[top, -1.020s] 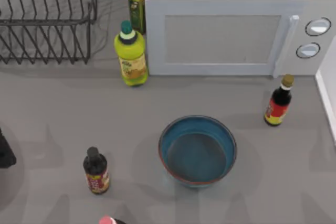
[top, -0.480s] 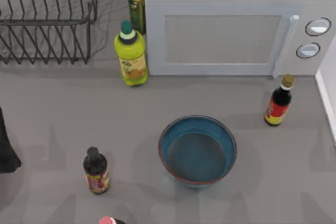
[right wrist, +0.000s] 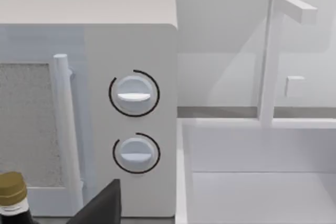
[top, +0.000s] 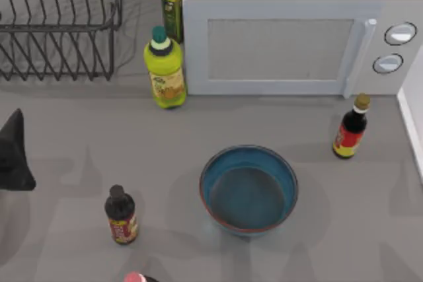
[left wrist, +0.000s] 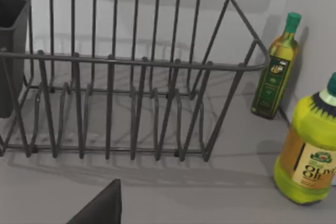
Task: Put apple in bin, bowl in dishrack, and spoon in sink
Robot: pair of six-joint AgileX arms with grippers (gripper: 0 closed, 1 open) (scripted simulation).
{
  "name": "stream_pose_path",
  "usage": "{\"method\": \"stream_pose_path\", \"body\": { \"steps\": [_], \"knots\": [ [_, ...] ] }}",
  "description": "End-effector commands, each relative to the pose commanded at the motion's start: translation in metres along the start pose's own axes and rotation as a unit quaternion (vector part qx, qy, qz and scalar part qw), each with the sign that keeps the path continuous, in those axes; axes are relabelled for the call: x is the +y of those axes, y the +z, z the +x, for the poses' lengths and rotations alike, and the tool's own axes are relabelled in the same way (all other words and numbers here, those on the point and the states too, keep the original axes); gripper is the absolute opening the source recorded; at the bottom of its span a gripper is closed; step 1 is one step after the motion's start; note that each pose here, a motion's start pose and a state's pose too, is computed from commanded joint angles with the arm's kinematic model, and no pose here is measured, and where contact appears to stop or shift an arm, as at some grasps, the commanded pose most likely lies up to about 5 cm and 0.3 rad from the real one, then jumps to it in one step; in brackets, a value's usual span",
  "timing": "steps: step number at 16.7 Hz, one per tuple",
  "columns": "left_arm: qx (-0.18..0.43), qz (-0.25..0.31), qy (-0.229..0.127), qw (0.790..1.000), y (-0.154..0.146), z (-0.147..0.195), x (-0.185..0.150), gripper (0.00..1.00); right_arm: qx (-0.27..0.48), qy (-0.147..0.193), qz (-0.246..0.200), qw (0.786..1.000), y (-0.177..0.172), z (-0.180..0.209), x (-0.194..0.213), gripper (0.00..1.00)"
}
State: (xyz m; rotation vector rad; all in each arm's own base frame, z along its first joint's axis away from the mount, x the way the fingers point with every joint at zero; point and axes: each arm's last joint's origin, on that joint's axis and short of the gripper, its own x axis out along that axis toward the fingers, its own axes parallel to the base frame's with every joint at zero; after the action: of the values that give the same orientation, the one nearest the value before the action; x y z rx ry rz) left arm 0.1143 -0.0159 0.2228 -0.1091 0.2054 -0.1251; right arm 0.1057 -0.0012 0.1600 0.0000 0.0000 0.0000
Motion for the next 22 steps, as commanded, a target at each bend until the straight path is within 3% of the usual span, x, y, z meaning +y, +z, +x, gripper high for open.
{"method": "stream_pose_path", "body": {
  "steps": [6,9,12,16,22],
  "knots": [
    [0.179,-0.062,-0.062,0.98,0.087,0.038,-0.045,1.0,0.0,0.0,0.0,1.0,0.0,0.0,0.0,1.0],
    [0.282,-0.08,-0.075,0.953,0.121,0.077,-0.085,1.0,0.0,0.0,0.0,1.0,0.0,0.0,0.0,1.0],
    [0.381,-0.084,-0.07,0.918,0.136,0.122,-0.138,1.0,0.0,0.0,0.0,1.0,0.0,0.0,0.0,1.0],
    [0.495,-0.069,-0.037,0.866,0.118,0.173,-0.218,1.0,0.0,0.0,0.0,1.0,0.0,0.0,0.0,1.0],
    [0.599,-0.023,0.037,0.799,0.046,0.206,-0.315,1.0,0.0,0.0,0.0,1.0,0.0,0.0,0.0,1.0]
  ]
}}
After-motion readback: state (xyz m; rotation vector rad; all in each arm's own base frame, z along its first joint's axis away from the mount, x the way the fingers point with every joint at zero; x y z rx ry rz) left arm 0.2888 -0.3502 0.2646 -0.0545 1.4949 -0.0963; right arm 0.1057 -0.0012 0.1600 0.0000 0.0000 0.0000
